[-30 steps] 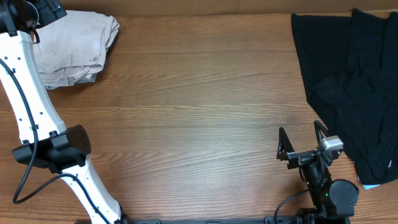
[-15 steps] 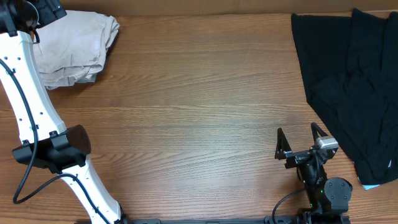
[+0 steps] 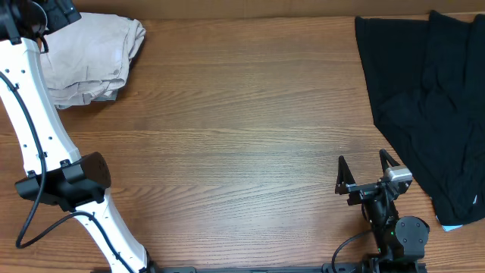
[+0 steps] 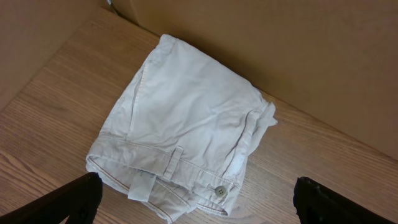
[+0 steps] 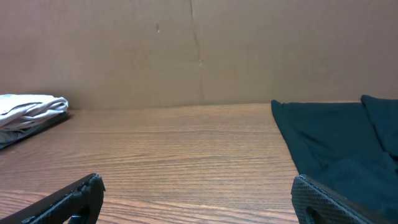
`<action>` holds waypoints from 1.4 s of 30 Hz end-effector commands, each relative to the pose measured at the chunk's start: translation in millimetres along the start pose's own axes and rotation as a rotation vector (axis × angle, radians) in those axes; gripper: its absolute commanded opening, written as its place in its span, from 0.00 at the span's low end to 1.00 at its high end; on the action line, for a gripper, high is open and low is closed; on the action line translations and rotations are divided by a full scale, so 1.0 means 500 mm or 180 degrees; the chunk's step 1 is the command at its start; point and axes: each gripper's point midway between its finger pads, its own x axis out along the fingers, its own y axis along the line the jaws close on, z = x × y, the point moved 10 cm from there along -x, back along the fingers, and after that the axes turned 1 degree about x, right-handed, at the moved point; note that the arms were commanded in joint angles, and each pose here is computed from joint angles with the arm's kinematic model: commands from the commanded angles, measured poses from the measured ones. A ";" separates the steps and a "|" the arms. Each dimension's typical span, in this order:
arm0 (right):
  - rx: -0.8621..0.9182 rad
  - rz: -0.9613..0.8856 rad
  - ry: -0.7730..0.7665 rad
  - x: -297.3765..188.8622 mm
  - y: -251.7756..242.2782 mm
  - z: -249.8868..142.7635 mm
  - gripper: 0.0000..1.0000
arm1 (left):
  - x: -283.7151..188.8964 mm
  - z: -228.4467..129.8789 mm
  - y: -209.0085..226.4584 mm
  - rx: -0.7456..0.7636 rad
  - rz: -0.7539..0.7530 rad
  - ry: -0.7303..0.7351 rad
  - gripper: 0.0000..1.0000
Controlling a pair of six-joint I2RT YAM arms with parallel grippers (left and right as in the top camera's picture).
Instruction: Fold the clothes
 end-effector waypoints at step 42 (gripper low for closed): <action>-0.0024 -0.0035 -0.0016 0.000 -0.003 -0.004 1.00 | -0.447 -0.385 -0.024 0.0476 -0.1128 -0.0715 1.00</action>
